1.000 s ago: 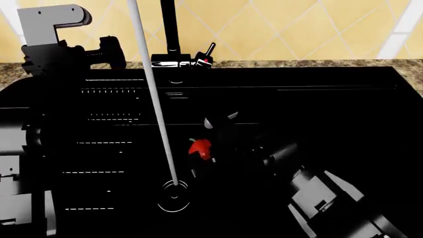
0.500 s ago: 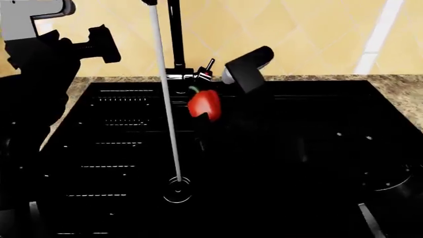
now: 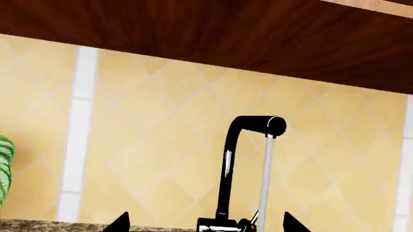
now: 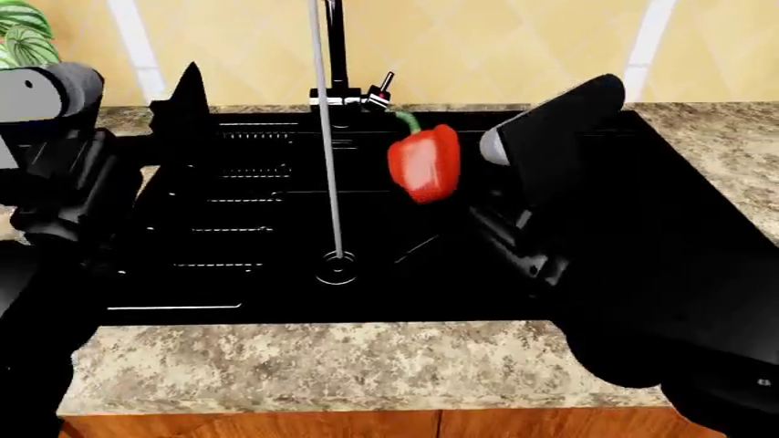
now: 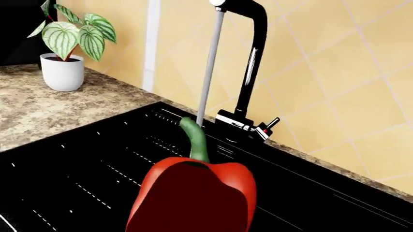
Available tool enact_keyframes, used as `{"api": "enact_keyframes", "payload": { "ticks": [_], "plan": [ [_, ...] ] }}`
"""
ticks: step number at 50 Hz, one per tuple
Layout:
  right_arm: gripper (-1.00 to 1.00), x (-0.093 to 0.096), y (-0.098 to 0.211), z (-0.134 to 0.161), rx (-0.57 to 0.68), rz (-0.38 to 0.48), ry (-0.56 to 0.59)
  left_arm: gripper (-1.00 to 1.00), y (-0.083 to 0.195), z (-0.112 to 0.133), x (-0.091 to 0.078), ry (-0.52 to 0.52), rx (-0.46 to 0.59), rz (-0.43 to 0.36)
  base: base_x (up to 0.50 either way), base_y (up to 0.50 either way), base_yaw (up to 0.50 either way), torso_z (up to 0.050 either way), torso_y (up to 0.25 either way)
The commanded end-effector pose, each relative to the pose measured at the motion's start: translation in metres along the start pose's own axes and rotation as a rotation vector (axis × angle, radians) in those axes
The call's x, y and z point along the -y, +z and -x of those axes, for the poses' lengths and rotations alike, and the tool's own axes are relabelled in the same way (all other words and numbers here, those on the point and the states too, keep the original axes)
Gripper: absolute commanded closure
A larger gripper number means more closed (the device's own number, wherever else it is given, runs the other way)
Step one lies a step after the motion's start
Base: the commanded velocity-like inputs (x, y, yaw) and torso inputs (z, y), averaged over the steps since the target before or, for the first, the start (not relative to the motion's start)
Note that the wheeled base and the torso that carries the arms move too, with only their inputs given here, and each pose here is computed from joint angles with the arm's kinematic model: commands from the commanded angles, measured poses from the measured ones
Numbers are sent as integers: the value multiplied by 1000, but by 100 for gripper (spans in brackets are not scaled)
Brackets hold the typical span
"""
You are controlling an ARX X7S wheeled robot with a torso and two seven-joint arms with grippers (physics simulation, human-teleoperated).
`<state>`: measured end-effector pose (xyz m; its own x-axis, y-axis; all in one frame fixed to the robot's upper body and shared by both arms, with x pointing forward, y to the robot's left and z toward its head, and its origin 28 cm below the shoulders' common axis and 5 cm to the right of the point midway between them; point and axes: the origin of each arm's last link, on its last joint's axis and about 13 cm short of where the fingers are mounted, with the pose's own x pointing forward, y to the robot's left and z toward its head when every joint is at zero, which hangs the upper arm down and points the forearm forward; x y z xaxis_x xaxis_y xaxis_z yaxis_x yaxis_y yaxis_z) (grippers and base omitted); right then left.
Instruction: Pick the pears and kiwis from the sink and place them in one bowl. Place the bell pepper in the other bowl. Then turn off the sink faucet.
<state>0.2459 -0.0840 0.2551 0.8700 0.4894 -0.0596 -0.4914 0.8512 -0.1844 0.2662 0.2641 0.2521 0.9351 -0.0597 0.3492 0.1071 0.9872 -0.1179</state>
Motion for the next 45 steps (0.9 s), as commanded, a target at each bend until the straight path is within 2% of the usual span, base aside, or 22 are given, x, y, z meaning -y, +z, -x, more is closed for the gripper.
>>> {"api": "enact_keyframes", "payload": {
  "ticks": [1, 4, 9, 15, 21, 24, 35, 45],
  "plan": [
    [100, -25, -16, 38, 251, 97, -121, -100, -7, 67, 25, -83, 257, -29, -500, 8, 0, 0, 250],
    [100, -29, -13, 45, 297, 107, -143, -100, -7, 71, 28, -106, 268, -19, -500, 8, 0, 0, 250],
    [100, -30, -14, 52, 342, 127, -216, -100, -7, 71, 29, -89, 264, -58, -100, 2, 0, 0, 100],
    [100, -32, -12, 54, 384, 108, -229, -100, -2, 70, 24, -29, 290, -57, -8, -500, 0, 0, 0],
    [100, -32, -11, 53, 401, 96, -233, -100, 1, 69, 25, 23, 374, -129, -8, -500, 0, 0, 0],
    [100, -32, -11, 51, 398, 93, -228, -100, 4, 68, 23, 26, 380, -143, -8, -500, 0, 0, 0],
    [100, -33, -11, 52, 402, 90, -231, -100, 7, 67, 22, 45, 374, -156, -8, -500, 0, 0, 0],
    [100, -34, -11, 52, 389, 85, -228, -100, 7, 66, 21, 61, 360, -124, -8, -500, 0, 0, 0]
  ]
}}
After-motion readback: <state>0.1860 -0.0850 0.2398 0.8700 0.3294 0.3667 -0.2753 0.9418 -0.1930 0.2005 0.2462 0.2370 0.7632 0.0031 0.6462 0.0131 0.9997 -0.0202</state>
